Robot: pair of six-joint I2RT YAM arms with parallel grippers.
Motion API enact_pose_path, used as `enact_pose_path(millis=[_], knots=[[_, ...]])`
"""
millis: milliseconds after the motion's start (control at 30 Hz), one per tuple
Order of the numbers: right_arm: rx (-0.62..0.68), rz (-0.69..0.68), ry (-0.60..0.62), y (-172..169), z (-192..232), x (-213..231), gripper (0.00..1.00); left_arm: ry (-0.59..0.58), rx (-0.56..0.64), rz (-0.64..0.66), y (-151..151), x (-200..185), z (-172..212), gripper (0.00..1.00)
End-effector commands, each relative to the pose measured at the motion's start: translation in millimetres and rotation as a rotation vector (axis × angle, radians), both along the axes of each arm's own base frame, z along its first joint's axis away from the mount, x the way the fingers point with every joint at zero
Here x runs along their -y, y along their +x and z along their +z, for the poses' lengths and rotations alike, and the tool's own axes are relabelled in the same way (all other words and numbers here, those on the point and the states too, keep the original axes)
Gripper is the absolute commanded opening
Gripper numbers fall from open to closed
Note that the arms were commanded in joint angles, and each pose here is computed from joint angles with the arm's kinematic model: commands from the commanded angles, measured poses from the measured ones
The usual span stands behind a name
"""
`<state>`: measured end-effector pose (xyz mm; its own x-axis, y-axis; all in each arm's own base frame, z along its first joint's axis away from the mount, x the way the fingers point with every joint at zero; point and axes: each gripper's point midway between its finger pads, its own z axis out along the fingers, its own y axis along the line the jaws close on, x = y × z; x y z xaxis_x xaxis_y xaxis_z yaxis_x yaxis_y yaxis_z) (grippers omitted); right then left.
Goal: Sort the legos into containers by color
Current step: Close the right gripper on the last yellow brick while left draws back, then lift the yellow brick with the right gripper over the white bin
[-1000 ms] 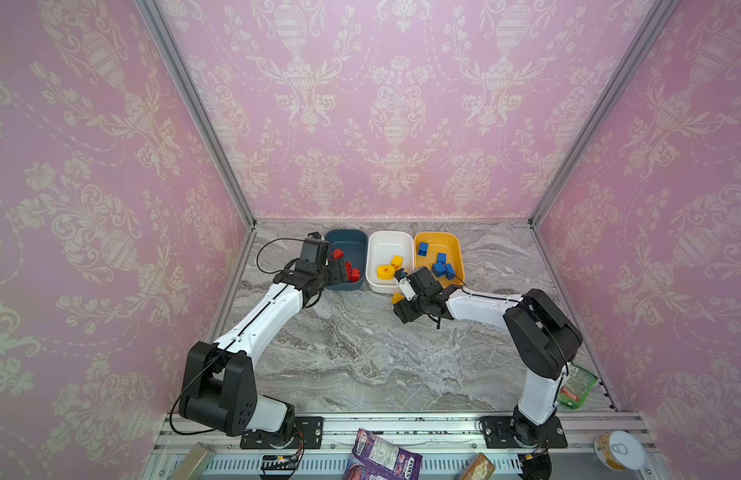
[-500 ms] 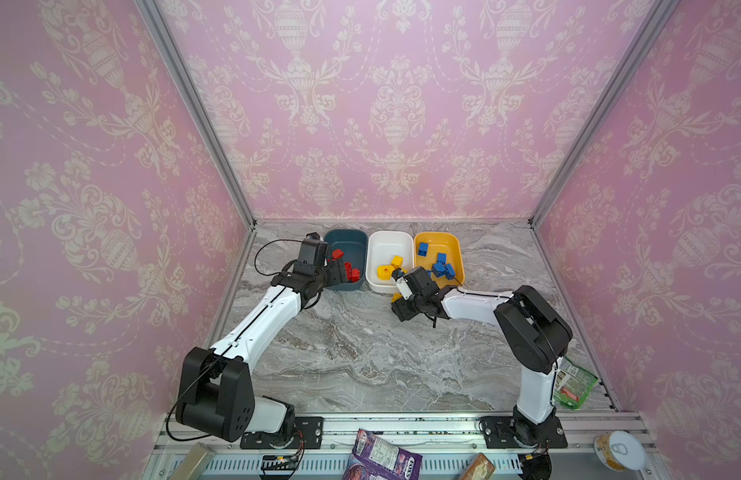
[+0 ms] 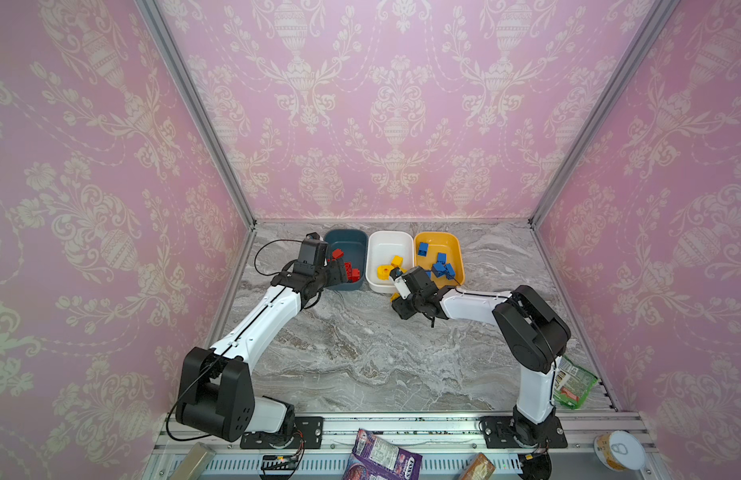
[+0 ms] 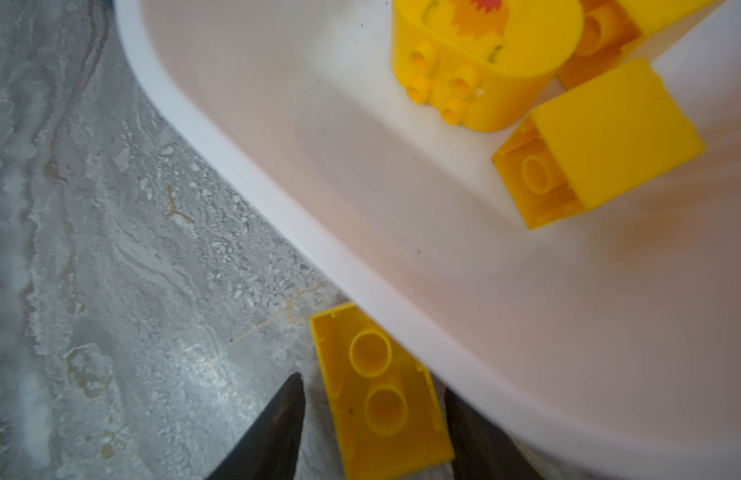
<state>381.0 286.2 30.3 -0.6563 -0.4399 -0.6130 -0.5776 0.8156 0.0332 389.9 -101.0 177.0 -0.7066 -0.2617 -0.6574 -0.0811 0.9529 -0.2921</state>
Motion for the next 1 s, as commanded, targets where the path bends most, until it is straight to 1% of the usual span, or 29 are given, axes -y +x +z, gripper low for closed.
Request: enact_pose_path(millis=[0, 300, 600, 833, 967], knots=[[0.006, 0.021, -0.015, 3, -2, -6, 0.51, -0.026, 0.004, -0.002, -7, 2, 4, 0.85], [0.009, 0.039, -0.037, -1, -3, -8, 0.35, -0.026, 0.006, 0.001, -10, 1, 5, 0.85], [0.010, 0.049, -0.045, -12, 3, -9, 0.33, -0.031, 0.009, 0.005, -12, 1, 7, 0.86], [0.001, 0.073, -0.048, -41, 17, -10, 0.33, -0.049, 0.014, 0.010, -19, 0, 7, 0.87], [0.004, 0.083, -0.039, -58, 32, -10, 0.32, -0.064, 0.014, 0.013, -24, 0, 4, 0.88]])
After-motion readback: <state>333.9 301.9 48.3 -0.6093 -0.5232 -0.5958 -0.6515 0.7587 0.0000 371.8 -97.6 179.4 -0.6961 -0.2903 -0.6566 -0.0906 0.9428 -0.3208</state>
